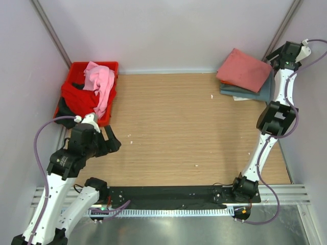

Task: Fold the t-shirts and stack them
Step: Reset both grippers

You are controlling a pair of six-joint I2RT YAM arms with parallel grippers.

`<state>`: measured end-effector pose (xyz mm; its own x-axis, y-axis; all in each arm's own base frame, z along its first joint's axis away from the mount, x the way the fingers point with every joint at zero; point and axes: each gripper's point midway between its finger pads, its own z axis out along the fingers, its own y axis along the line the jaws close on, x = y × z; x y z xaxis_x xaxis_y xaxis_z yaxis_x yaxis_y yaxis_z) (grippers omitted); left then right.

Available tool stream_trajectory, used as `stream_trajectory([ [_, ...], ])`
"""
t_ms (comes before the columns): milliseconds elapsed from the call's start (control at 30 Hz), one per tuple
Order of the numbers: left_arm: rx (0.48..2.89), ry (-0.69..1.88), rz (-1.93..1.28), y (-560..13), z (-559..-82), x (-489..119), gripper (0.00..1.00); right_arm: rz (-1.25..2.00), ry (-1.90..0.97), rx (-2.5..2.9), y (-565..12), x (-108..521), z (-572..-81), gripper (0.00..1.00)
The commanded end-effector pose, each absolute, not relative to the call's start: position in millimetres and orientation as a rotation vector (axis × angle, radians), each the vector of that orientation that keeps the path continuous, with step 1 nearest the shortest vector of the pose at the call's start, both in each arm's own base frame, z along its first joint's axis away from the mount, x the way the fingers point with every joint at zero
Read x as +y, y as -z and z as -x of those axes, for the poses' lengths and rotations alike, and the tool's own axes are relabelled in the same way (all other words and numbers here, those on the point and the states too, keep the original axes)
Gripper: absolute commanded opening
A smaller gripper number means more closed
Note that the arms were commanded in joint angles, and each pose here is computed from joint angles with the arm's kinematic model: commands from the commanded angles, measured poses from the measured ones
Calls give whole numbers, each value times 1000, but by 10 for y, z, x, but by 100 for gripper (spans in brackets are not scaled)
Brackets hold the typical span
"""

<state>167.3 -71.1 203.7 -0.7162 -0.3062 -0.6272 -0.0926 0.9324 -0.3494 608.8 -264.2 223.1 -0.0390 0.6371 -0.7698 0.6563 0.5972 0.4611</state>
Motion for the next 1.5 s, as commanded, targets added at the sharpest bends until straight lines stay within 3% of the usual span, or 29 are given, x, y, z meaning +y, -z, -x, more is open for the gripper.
stream_trajectory([
  [0,2333,406,246,-2083,-1678,-735,84,-1237,467,1216,-3724,-3697,-5051,86],
  [200,2313,408,246,-2115,-1666,-723,84,-1144,290,1174,-4286,-3187,-4992,85],
  [333,2305,409,251,-2128,-1661,-717,84,-1026,169,1236,-4528,-2453,-5052,85],
  [500,2319,401,255,-2099,-1679,-717,84,-891,-219,1317,-4725,-1205,-5011,85],
  [533,2330,395,253,-2088,-1681,-717,84,-873,-249,1408,-4384,-955,-5053,85],
  [567,2334,393,257,-2081,-1686,-717,84,-759,-333,1428,-4509,-396,-4967,86],
  [633,2336,394,256,-2075,-1684,-719,84,-659,-346,1569,-4078,193,-4916,86],
  [800,2318,402,252,-2099,-1683,-721,84,-348,-112,1884,-3022,1651,-4275,85],
  [867,2325,407,246,-2092,-1682,-734,84,-285,-31,1945,-2701,1791,-4049,86],
  [1000,2339,403,244,-2066,-1696,-740,84,-170,-132,2109,-1887,2120,-3500,85],
  [1200,2356,388,253,-2036,-1704,-729,84,-67,-227,2131,-1389,2328,-2676,87],
  [1467,2359,384,260,-2032,-1717,-726,84,-98,-252,2123,-1165,2158,-2315,90],
])
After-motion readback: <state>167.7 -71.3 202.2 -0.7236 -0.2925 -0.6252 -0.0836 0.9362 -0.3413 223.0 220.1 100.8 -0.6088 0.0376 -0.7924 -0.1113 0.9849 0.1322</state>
